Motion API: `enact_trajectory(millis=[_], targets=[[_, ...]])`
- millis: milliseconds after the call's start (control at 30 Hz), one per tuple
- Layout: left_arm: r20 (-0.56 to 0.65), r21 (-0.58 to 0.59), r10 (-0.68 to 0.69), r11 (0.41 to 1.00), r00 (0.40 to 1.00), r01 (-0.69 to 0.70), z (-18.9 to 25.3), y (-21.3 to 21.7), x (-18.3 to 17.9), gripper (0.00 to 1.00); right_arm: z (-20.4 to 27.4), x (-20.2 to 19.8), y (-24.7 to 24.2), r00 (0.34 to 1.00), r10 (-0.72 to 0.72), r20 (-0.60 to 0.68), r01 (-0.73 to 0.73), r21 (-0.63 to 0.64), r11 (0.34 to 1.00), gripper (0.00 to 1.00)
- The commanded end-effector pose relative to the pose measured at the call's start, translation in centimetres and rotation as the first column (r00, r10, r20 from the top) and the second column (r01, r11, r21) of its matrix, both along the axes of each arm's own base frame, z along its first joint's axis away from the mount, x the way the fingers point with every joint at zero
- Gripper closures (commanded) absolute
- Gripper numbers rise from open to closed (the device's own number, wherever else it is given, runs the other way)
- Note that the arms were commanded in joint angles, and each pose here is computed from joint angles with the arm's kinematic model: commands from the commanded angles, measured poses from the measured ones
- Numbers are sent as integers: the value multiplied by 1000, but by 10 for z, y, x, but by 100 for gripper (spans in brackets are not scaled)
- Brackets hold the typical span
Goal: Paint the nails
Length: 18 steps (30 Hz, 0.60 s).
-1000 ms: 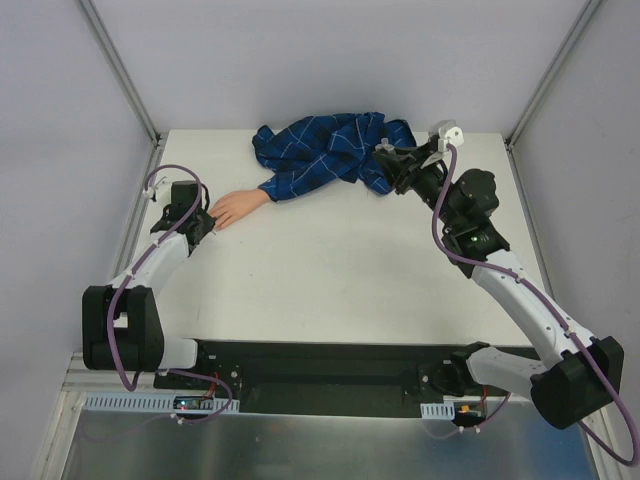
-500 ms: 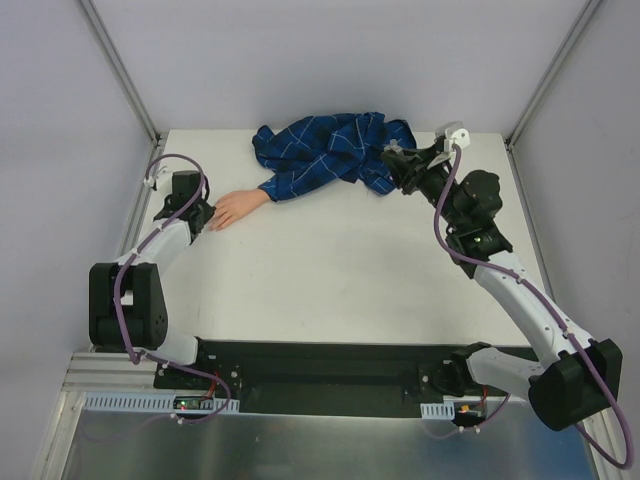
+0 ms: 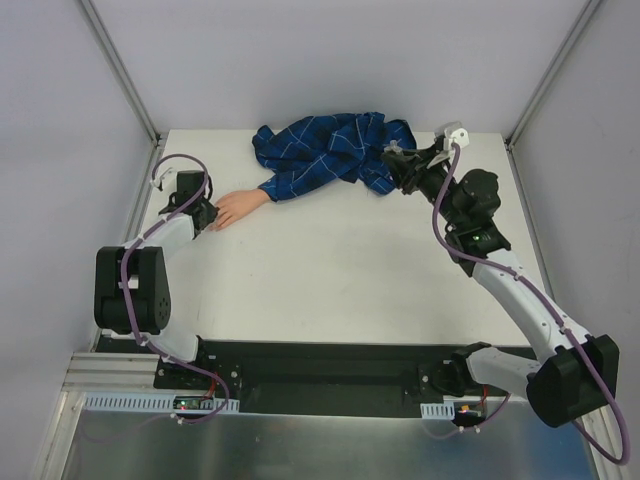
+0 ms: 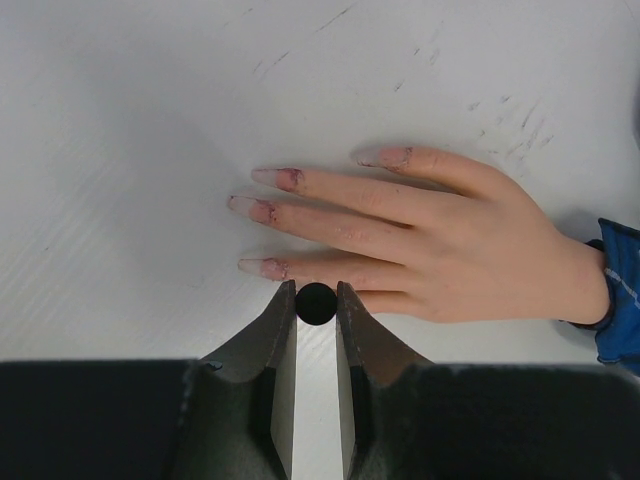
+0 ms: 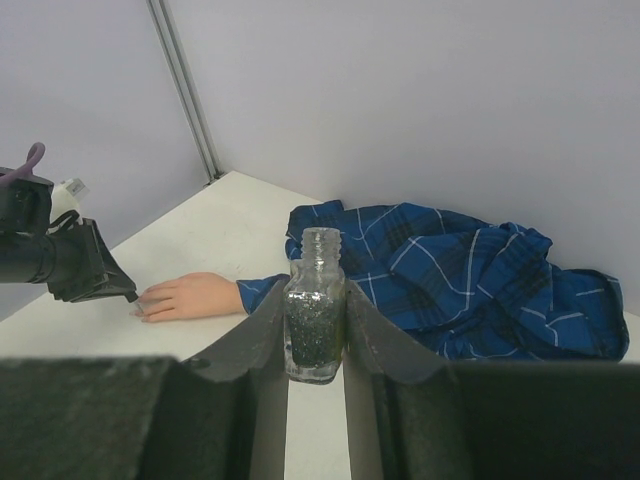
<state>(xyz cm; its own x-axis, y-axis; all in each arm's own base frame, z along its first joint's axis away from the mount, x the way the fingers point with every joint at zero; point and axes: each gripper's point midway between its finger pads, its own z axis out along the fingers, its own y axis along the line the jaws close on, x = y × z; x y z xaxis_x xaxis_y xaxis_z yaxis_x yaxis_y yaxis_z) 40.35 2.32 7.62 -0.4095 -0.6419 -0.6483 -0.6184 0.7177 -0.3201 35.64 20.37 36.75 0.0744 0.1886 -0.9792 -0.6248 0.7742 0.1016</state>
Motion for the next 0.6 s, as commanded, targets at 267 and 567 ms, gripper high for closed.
enact_trajectory(millis=[267, 567], targets=[[37, -11, -10, 1000, 999, 11, 7, 0, 20, 100, 19, 0, 1, 998, 24, 65, -27, 49, 998, 100], [13, -29, -1, 1000, 1000, 1, -1, -2, 16, 100, 18, 1, 1, 998, 27, 62, -31, 54, 998, 100]])
